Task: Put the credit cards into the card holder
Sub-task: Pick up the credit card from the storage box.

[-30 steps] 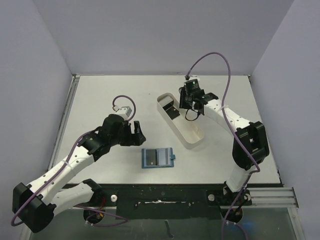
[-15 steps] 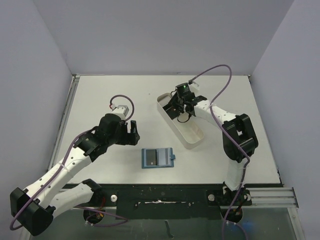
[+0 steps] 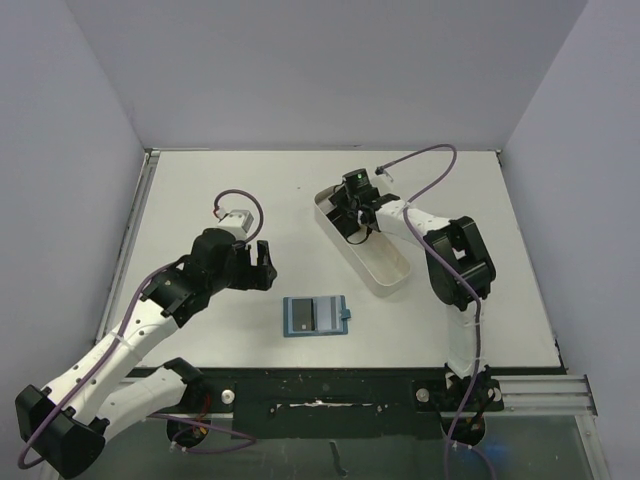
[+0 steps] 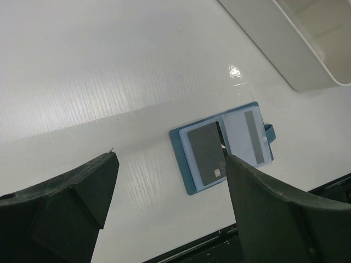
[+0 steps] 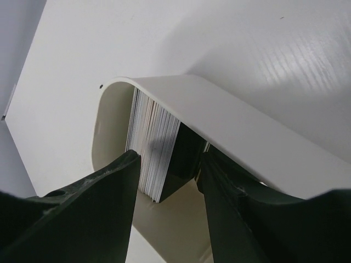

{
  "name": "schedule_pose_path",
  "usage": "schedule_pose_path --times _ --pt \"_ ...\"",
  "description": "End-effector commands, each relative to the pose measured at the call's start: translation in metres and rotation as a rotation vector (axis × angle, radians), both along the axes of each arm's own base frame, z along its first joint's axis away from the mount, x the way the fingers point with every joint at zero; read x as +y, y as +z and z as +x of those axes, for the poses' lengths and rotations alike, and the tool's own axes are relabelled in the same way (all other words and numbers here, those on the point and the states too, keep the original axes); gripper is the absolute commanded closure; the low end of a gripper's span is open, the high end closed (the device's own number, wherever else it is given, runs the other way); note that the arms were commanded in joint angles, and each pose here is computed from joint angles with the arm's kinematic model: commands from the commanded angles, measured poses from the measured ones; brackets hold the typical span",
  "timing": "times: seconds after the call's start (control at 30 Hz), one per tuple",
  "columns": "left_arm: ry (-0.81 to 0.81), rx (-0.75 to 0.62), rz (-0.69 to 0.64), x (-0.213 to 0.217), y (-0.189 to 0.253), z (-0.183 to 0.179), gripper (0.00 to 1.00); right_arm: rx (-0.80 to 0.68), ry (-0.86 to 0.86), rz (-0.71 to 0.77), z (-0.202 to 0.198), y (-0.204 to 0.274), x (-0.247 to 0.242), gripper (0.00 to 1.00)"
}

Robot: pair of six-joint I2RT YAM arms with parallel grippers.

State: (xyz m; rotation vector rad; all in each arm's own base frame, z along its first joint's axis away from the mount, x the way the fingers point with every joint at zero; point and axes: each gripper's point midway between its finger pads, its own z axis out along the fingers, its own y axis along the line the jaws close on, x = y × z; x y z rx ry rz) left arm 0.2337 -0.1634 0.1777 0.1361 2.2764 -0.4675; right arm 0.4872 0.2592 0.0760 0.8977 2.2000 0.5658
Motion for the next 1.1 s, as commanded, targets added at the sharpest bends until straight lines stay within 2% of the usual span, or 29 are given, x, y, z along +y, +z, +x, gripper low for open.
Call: schedule_pose_path --times 0.0,0.27,0.6,1.07 --pt "-0.012 -0.05 -0.028 -0.002 0.012 0.004 0.21 -0.117 -0.059 0.064 0.03 0.032 0.005 0.51" --pt "-0.001 -0.05 -0.029 0.0 0.012 0.006 0.21 -0.107 -0.095 0.067 0.032 0.026 0.002 0.56" --pt "0.003 -0.046 -0.032 0.002 0.011 0.007 0.21 -0.179 -0.072 0.08 0.037 0.044 0.005 0.73" --pt "0.006 -0.053 -0.037 0.003 0.013 0.007 0.21 -0.165 -0.068 0.074 0.03 0.036 0.012 0.91"
